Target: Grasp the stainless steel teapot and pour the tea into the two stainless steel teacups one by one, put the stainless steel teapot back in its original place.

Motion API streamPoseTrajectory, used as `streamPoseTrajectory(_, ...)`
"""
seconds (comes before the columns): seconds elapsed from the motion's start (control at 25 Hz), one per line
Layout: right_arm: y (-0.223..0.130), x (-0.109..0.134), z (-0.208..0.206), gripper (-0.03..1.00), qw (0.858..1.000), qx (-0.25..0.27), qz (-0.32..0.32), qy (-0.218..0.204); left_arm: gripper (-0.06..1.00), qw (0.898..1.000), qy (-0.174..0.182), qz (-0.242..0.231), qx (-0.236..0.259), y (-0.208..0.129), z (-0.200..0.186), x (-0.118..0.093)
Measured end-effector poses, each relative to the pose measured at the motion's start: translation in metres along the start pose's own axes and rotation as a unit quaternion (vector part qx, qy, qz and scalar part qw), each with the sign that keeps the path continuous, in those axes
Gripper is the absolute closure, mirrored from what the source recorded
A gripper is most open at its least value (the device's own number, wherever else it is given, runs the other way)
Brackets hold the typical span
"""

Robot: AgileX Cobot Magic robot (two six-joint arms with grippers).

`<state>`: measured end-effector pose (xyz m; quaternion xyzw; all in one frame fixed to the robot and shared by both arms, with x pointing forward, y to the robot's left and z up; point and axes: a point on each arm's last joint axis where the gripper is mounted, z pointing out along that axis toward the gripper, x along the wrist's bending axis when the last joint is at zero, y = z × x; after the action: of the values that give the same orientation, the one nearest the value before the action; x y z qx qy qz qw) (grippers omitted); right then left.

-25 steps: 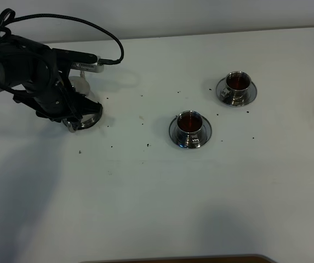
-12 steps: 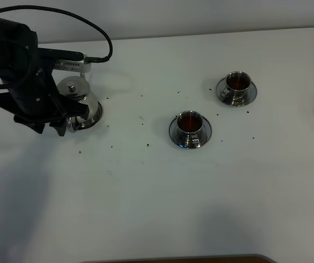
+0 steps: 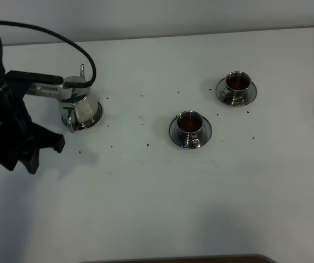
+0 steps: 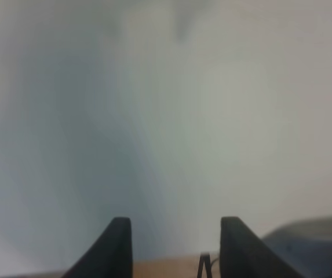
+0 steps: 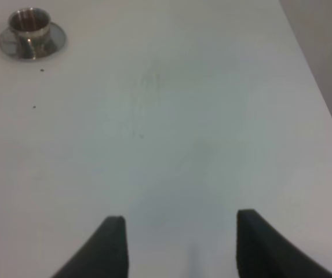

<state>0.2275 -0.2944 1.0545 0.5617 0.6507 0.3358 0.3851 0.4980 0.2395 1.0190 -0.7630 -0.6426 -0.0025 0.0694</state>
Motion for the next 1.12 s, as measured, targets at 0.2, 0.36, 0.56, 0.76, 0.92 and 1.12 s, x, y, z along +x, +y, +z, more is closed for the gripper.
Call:
streamPoseTrajectory(0.2, 0.000, 0.000, 0.000, 0.54, 1.000, 0.000, 0.000, 0.000, 0.53, 1.000, -0.006, -0.002, 0.000, -0.053, 0.004, 0.004)
streamPoseTrajectory(0.36, 0.000, 0.000, 0.000, 0.54, 1.000, 0.000, 0.000, 0.000, 0.53, 1.000, -0.015, -0.004, -0.022, -0.091, 0.012, 0.006)
streamPoseTrajectory(0.56, 0.000, 0.000, 0.000, 0.54, 1.000, 0.000, 0.000, 0.000, 0.53, 0.998, -0.039, -0.011, -0.058, -0.128, 0.031, 0.004)
streamPoseTrajectory(0.76, 0.000, 0.000, 0.000, 0.54, 1.000, 0.000, 0.000, 0.000, 0.53, 0.995, -0.043, -0.013, -0.090, -0.155, 0.044, 0.005)
streamPoseTrajectory(0.92, 0.000, 0.000, 0.000, 0.54, 1.000, 0.000, 0.000, 0.000, 0.53, 0.992, -0.046, -0.014, -0.116, -0.166, 0.042, 0.006)
streamPoseTrajectory(1.12, 0.000, 0.000, 0.000, 0.54, 1.000, 0.000, 0.000, 0.000, 0.53, 0.986, -0.051, -0.016, -0.161, -0.176, 0.034, 0.008)
